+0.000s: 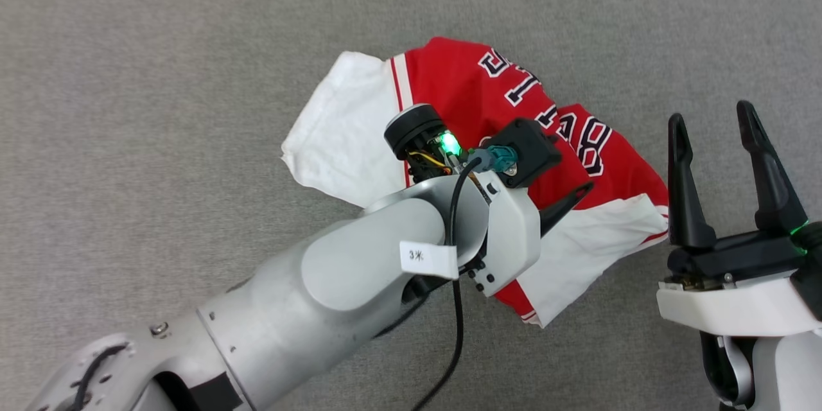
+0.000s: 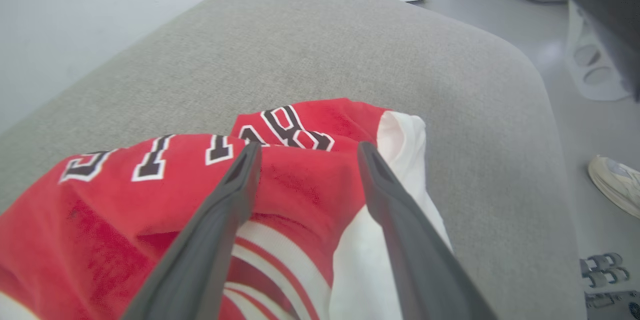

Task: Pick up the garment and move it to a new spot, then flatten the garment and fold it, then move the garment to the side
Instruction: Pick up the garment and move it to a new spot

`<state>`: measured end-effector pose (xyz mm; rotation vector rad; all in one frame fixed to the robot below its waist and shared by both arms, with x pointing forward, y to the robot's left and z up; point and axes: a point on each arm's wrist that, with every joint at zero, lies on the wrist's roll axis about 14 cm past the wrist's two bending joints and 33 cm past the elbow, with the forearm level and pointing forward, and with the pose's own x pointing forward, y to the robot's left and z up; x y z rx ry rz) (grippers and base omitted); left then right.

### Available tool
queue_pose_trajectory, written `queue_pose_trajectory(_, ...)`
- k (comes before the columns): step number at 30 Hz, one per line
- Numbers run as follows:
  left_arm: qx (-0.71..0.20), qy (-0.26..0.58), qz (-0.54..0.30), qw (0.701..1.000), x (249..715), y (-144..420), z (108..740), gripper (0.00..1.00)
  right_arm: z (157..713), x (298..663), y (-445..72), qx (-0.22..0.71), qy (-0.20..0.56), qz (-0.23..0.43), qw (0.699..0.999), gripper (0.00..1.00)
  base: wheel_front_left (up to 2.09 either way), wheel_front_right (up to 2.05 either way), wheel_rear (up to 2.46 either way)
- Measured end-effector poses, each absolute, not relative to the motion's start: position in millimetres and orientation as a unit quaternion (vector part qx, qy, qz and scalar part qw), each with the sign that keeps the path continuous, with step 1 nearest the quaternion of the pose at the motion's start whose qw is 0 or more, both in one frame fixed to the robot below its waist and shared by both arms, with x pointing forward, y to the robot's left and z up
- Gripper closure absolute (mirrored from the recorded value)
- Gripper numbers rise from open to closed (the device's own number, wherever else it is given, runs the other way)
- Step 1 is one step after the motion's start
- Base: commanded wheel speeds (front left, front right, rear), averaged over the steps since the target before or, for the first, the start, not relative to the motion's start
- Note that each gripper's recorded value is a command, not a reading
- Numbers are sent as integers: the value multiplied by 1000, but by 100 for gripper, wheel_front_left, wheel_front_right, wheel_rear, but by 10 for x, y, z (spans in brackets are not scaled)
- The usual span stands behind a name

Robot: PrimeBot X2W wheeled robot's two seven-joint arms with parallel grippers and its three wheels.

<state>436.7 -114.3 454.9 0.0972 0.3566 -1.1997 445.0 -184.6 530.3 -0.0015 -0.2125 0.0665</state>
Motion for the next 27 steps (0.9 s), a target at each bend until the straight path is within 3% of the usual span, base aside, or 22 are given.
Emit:
queue_pose_trajectory(7, 6, 31, -468, 883, 4628, -888, 5117, 0, 5387, 4301, -1784, -1, -110, 40, 993, 0, 0, 0, 0)
queue_pose_trajectory(15, 13, -38, -307, 951, 4793, -51, 5423, 0, 5437, 4143, -1651, 4, -111, 58, 992, 0, 0, 0, 0)
queue_pose_trajectory(20, 8, -90, -199, 976, 4718, 548, 5695, 0, 5464, 4090, -1576, 7, -113, 69, 991, 0, 0, 0, 0)
queue_pose_trajectory(27, 18, -120, -87, 989, 4405, 1235, 5767, 0, 5485, 4010, -1502, 10, -113, 80, 990, 0, 0, 0, 0)
